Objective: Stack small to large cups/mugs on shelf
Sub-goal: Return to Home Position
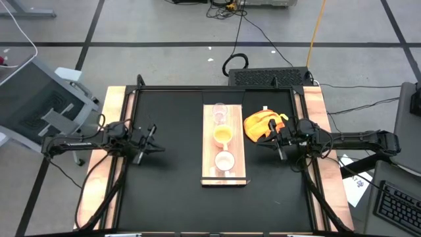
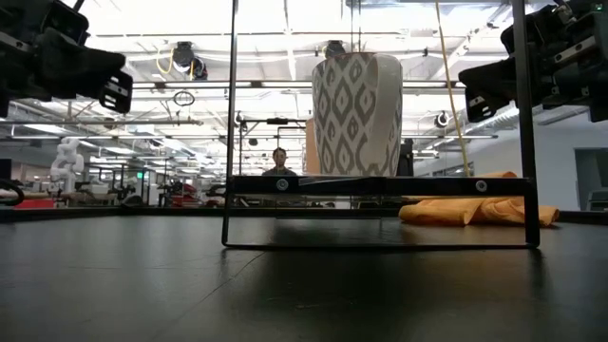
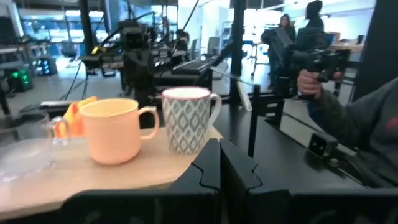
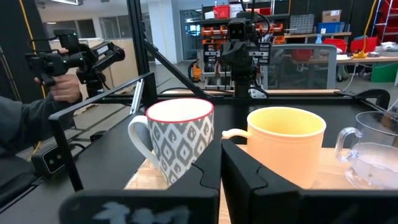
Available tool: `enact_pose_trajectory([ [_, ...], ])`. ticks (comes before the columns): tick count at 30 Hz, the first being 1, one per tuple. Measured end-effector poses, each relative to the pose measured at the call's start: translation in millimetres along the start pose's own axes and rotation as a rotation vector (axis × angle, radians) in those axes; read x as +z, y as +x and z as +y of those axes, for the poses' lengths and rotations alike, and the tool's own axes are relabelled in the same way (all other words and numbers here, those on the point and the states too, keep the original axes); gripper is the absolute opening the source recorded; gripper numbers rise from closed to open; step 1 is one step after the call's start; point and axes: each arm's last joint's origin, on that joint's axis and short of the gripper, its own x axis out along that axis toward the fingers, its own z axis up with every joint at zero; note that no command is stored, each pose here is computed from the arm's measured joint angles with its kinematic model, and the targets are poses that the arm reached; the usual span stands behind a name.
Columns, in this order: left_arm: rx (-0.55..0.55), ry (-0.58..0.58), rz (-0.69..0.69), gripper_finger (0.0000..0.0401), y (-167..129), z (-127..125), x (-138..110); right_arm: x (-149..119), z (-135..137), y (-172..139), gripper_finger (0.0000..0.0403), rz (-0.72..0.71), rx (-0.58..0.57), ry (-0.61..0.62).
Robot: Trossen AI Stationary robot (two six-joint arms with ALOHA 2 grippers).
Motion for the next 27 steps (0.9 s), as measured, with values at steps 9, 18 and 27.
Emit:
enact_pose_trajectory([
  [9,0.016,-0.028,0.032,0.0000,-0.1,0.5,-3.3,0.0,0.0,0.0,0.0000,0.000,0.000,0.002],
  [18,0.017,-0.037,0.049,0.0000,-0.1,0.6,-5.0,-0.1,0.0,0.0,0.0000,0.001,0.000,0.006],
  [27,0.018,-0.047,0.076,0.0000,-0.3,0.5,-7.7,-0.1,0.0,0.0,0.0000,0.001,0.000,0.006],
])
